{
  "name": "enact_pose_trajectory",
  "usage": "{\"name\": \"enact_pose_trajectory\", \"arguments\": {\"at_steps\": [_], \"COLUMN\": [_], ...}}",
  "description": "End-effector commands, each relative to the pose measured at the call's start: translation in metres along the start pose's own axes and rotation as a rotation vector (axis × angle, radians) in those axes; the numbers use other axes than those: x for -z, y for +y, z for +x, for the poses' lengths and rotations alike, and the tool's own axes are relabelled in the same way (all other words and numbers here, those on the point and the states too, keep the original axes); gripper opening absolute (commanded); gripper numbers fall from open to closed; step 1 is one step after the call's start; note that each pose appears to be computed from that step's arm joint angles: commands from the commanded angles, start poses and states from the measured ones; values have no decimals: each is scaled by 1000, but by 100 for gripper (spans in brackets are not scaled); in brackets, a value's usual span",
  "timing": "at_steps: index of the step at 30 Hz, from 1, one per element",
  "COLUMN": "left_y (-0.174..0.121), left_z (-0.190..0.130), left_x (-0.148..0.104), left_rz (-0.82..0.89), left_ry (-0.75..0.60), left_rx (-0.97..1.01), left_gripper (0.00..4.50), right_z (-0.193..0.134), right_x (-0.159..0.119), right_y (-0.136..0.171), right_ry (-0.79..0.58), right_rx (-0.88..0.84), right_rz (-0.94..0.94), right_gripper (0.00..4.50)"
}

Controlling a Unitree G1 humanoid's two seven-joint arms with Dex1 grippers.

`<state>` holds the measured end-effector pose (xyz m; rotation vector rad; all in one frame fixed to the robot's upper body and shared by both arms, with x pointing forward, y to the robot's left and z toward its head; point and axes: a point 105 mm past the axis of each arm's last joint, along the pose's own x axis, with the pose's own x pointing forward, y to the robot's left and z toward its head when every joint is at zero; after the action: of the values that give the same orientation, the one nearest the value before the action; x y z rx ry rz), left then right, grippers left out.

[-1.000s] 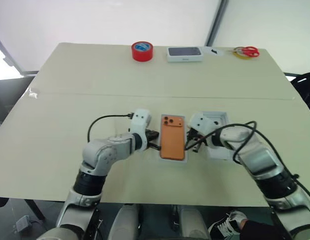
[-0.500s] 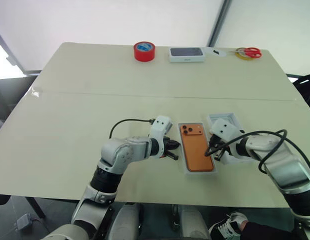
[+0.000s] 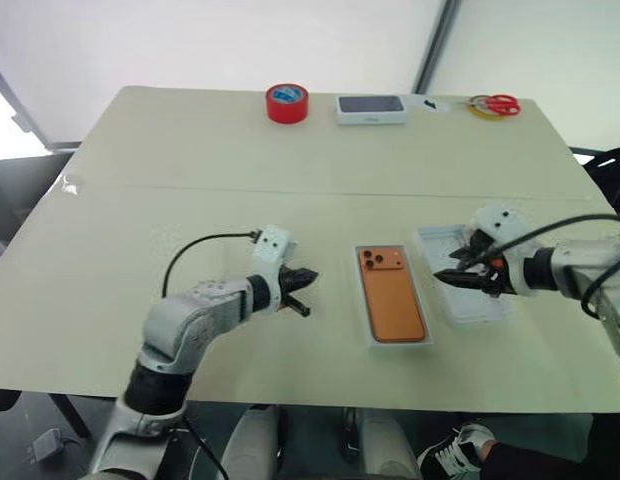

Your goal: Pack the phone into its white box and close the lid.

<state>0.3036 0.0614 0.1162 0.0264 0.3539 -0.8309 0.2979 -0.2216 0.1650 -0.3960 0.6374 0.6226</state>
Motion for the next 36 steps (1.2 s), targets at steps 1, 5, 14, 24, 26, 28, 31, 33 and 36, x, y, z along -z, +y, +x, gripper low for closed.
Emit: {"name": "enact_pose_trajectory", "arguments": {"at_steps": [1, 5, 14, 24, 26, 28, 31, 33, 36], "left_y": [-34, -59, -68, -67, -65, -62, -52, -41, -20], "left_z": [-14, -35, -40, -40, -40, -40, -42, -44, -47], "left_x": [-27, -17, -5, 1, 3, 3, 2, -1, -7], "left_rz": [226, 407, 432, 418, 414, 402, 374, 343, 299], "left_ry": [-172, -169, -137, -136, -131, -134, -152, -177, -212], "left_rx": [181, 379, 503, 491, 478, 458, 399, 336, 229], "left_gripper": [0, 0, 0, 0, 0, 0, 0, 0, 0], "right_z": [3, 14, 28, 30, 29, 27, 22, 19, 15], "right_x": [3, 9, 20, 12, 8, 2, -21, -45, -82], "right_y": [-2, -6, -5, -6, -9, -15, -27, -28, -9], "right_ry": [30, 92, 206, 182, 160, 119, 5, -110, -250], "right_rx": [-1, 33, 103, 114, 121, 130, 103, 9, -243], "right_rz": [109, 237, 281, 328, 351, 398, 499, 578, 642], "right_gripper": [274, 274, 274, 5, 5, 5, 5, 5, 5]}}
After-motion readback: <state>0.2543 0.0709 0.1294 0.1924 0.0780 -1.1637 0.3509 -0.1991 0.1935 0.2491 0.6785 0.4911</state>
